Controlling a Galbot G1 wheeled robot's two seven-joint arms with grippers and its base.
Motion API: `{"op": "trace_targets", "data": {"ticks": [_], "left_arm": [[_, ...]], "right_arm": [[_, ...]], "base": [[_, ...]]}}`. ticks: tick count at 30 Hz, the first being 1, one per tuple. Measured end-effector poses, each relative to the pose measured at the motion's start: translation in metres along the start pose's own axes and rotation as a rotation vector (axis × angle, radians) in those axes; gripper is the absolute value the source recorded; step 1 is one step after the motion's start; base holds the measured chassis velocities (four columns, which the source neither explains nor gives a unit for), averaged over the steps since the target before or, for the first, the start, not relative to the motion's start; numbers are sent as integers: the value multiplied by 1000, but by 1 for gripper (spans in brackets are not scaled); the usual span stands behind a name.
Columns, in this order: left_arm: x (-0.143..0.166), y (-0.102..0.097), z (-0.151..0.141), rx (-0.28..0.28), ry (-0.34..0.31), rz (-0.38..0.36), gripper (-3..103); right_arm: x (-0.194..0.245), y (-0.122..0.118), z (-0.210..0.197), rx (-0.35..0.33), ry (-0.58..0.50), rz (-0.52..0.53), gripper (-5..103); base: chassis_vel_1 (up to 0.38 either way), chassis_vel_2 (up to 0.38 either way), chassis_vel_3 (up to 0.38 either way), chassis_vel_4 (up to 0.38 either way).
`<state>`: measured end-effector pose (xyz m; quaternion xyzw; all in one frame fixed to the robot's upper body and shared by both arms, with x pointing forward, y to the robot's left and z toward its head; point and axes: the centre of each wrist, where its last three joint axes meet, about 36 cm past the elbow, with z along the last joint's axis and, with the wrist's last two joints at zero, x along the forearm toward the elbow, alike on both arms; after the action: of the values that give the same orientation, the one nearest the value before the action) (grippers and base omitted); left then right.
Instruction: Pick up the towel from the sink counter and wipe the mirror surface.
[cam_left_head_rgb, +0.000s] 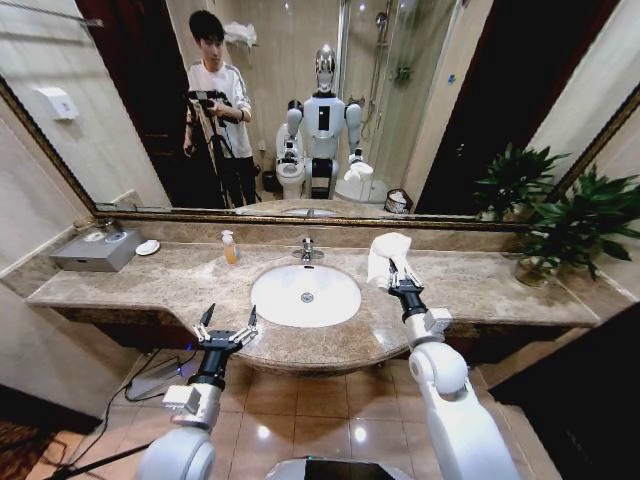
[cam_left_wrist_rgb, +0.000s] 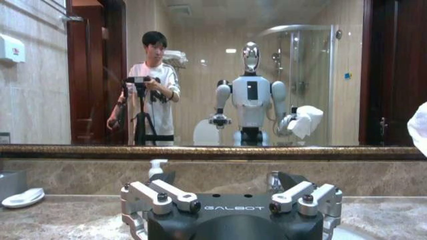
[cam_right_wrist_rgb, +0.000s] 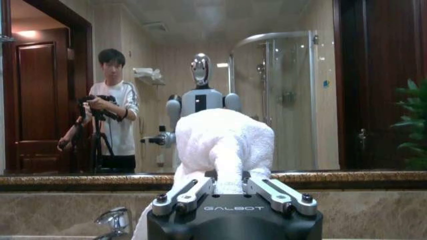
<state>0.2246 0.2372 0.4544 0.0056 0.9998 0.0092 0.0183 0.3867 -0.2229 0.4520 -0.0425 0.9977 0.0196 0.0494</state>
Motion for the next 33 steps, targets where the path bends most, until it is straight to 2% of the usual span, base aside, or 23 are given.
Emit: {"op": "trace_targets", "data": {"ticks": [23, 25, 33], "left_arm": [[0, 0, 0, 0, 0, 0, 100], [0, 0, 0, 0, 0, 0, 100], [0, 0, 0, 0, 0, 0, 100]], "right_arm": [[7, 2, 0, -9, 6, -12, 13], [-4, -3, -5, -18, -15, -4, 13], [-65, -21, -36, 17, -137, 9, 13]], "base": [[-104, 110, 106, -97], [0, 0, 0, 0], [13, -13, -20, 9]]}}
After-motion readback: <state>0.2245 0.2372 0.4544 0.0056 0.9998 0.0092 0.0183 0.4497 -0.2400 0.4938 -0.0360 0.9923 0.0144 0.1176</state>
